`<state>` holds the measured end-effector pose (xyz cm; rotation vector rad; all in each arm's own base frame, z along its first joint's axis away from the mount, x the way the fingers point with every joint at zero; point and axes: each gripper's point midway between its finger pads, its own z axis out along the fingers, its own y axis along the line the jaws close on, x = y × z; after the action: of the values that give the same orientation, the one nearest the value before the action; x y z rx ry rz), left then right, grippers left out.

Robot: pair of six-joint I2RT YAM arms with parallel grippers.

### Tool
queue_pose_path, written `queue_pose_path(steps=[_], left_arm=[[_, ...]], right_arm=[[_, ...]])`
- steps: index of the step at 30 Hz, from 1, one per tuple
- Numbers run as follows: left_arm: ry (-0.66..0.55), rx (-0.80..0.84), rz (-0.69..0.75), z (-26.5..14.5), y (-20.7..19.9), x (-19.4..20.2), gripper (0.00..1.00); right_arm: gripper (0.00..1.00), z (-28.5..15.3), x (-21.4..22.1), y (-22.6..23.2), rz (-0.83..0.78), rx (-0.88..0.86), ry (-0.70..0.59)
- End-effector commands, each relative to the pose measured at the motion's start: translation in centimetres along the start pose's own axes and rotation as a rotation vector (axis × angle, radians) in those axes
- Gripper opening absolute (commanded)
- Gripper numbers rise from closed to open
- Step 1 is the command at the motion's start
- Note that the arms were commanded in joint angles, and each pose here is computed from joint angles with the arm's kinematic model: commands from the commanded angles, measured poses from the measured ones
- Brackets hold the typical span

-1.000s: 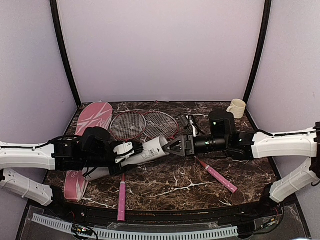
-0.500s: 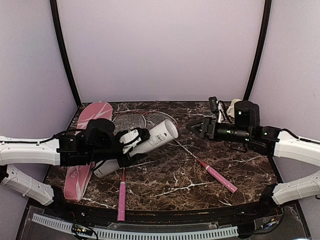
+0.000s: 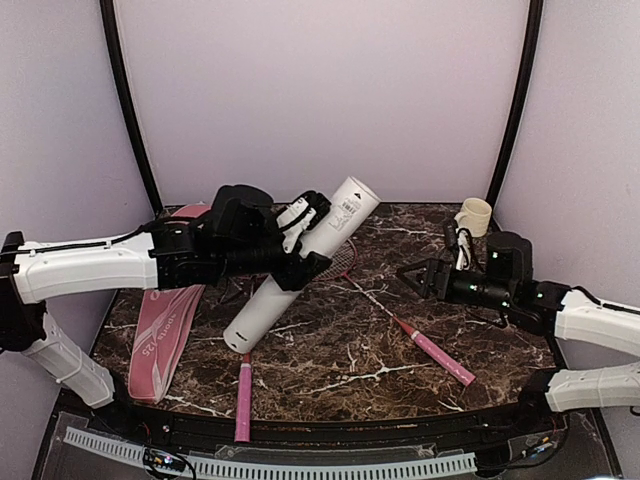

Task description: Pack up the badminton gear

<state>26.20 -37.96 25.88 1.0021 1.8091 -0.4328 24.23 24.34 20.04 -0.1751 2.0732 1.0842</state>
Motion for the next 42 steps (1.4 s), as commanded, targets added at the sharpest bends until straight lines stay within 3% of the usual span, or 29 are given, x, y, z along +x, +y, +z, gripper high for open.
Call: queue_pose_path(steps=[1,5,7,16,21,24,29,36,40,42], left_arm=[[-0.118,0.003,-0.217,0.5,0.4,-3.5,0.62],[-0.227,0.061,-0.380,0.7,-0.1,-6.1,0.63],[-0.260,0.089,-0.427,0.7,-0.4,-6.8,0.63],[-0.354,0.140,-0.563,-0.2,-0.4,-7.4,0.64],[-0.374,0.169,-0.607,-0.4,-0.6,-7.2,0.64],[-0.396,0.189,-0.632,-0.7,-0.6,-7.3,0.64],[-0.399,0.193,-0.639,-0.7,-0.6,-7.1,0.64],[-0.387,0.181,-0.662,-0.5,0.2,-6.1,0.65],[-0.380,0.183,-0.668,-0.5,0.7,-5.6,0.69],[-0.376,0.189,-0.658,-0.6,0.8,-5.4,0.77]], right_arm=[[0.88,-1.5,-1.5,6.6,-0.109,-0.285,-0.125],[0.90,-0.5,-0.5,9.1,-0.159,-0.325,-0.137],[0.97,0.5,0.3,9.9,-0.174,-0.340,-0.117],[0.98,5.3,2.7,14.4,-0.289,-0.377,-0.047],[0.98,7.9,2.6,14.5,-0.294,-0.318,-0.050],[0.95,9.5,2.3,13.0,-0.276,-0.217,-0.059],[0.89,10.1,2.0,13.0,-0.276,-0.212,-0.084],[0.67,9.8,1.9,13.2,-0.276,-0.226,-0.095],[0.58,9.6,2.0,13.0,-0.277,-0.220,-0.089],[0.56,9.4,1.8,12.8,-0.278,-0.206,-0.091]])
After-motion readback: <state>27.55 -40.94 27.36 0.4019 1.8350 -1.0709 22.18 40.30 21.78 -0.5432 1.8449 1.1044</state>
